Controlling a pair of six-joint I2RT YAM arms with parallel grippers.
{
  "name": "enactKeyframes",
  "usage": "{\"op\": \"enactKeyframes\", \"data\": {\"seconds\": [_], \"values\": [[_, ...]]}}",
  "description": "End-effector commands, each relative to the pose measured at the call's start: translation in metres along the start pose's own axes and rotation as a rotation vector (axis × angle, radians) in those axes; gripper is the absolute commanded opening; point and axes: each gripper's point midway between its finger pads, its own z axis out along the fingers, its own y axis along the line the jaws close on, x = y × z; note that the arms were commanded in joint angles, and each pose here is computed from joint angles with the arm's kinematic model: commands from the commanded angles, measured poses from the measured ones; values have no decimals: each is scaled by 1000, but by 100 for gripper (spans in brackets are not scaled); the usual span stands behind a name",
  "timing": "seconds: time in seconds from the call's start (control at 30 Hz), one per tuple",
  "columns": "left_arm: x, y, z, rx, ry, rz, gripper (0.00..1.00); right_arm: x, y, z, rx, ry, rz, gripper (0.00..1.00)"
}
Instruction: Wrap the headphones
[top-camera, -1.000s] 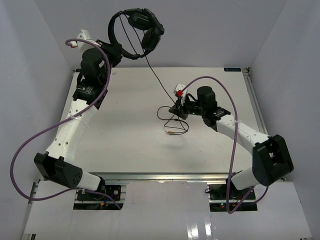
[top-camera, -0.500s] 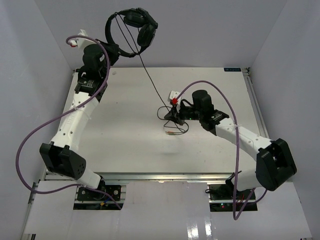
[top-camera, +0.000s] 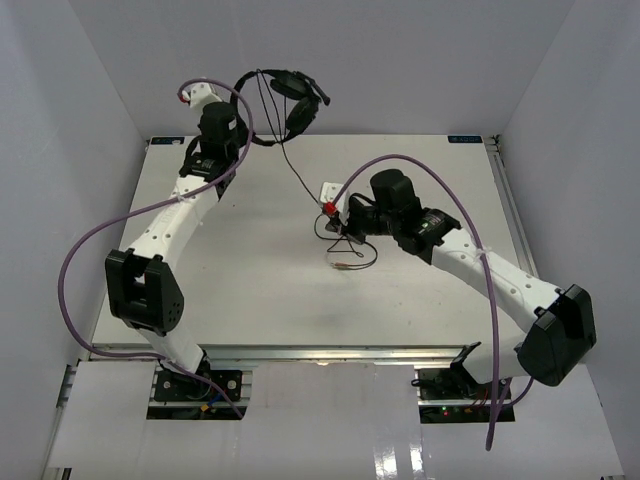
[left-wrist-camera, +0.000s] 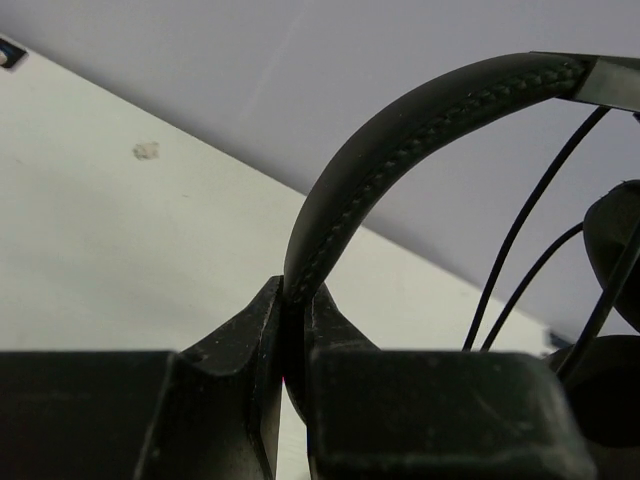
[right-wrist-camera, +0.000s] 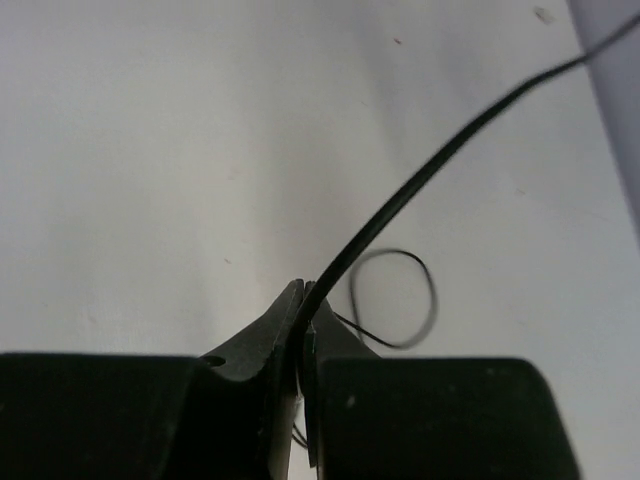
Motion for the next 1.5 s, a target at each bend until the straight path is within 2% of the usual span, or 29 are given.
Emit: {"op": "enactKeyframes", "data": {"seconds": [0.0,0.1,0.2,0.4,0.5,0.7,0.9,1.07,1.23,1.37,1.47], "values": [[40,8,-9,44,6,311,0,-42,-77,-57,325,80,-240,8],[66,7,-27,120,26,503,0,-58,-114,-77,464,105,-293,8],[79,-4,-44,223,34,644,0,-60,-138,-78,543,124,-311,8],[108,-34,-98,578,85,716,0,-46,-174,-74,603,128,-281,8],[107,-43,-131,718,52,695,0,-20,-194,-81,610,125,-194,8],[96,-74,-192,997,36,586,0,26,-195,-71,507,72,-27,8],[68,-101,-228,1145,21,482,0,44,-186,-59,434,19,86,8],[60,-128,-260,1341,102,389,0,40,-175,-48,328,-83,183,8],[72,-130,-263,1400,180,398,0,26,-176,-50,311,-134,226,8],[73,-132,-268,1426,204,374,0,32,-174,-49,292,-141,257,8],[59,-140,-267,1407,179,319,0,43,-159,-40,233,-157,302,8]]}}
